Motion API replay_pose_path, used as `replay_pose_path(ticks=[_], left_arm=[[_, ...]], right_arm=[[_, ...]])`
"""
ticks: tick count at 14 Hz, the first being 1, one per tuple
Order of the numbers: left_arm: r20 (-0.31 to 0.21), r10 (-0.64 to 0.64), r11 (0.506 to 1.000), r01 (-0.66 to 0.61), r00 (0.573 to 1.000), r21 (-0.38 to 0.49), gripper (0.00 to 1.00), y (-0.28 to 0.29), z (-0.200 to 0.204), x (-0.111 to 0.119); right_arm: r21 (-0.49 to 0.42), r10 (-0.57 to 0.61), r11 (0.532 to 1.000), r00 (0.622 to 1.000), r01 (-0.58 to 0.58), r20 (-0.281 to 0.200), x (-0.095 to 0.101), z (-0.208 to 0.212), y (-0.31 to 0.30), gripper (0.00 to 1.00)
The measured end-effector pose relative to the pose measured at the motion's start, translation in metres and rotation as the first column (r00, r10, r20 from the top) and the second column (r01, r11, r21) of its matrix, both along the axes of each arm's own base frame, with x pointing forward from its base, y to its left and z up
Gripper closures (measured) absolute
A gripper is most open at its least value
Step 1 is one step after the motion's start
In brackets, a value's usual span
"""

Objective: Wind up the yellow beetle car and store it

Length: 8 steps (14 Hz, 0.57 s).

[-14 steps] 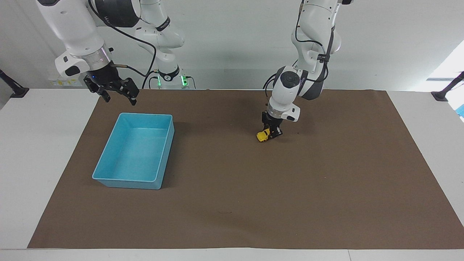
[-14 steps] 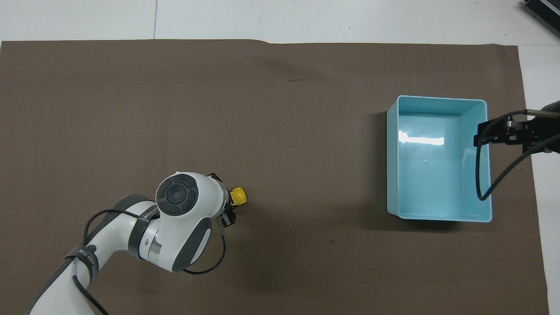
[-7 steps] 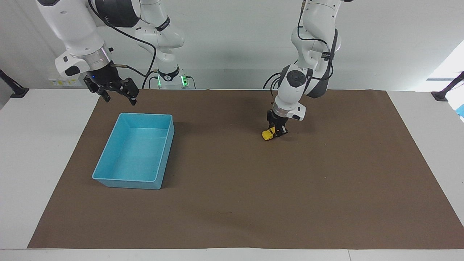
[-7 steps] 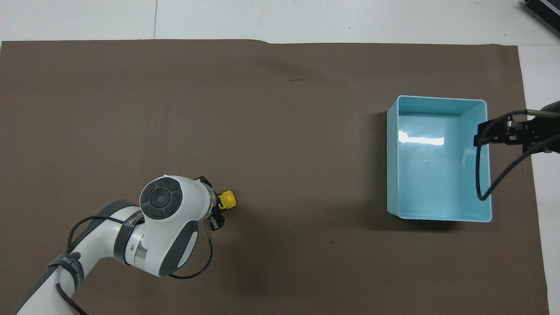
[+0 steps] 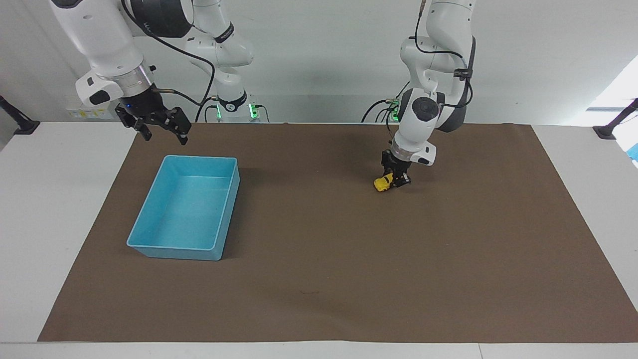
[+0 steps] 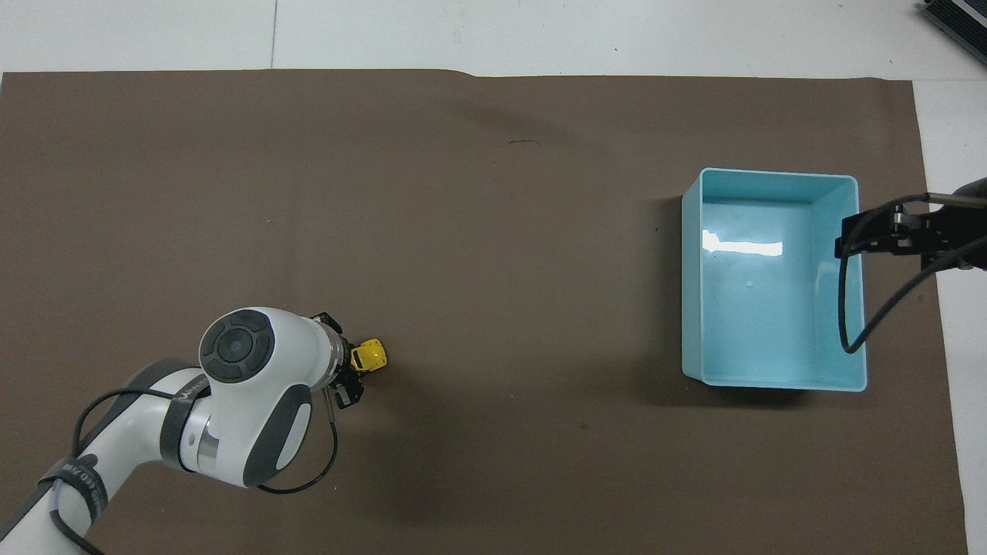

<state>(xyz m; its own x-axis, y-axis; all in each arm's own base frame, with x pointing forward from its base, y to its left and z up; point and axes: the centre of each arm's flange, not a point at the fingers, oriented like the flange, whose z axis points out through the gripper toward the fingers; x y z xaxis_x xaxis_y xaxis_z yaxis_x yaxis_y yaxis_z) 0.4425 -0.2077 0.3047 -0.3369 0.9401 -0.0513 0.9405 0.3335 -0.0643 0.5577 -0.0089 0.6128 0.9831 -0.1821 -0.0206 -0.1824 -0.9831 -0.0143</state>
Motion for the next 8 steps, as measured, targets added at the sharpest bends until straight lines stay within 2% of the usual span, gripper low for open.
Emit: replay_pose_path(ticks=[6,8], left_arm=[[-0.002,-0.007,1.000,0.007,1.000,0.015,0.55,0.012,0.000,-0.001],[-0.015,-0.002,0.999,0.003,1.000,0.034,0.39,0.021,-0.002,0.006]], right_arm=[[0.000,0.000,1.000,1.000,0.000,0.000,0.000,0.000,0.000,0.00],[0.000,0.000,1.000,1.000,0.000,0.000,0.000,0.000,0.000,0.00]])
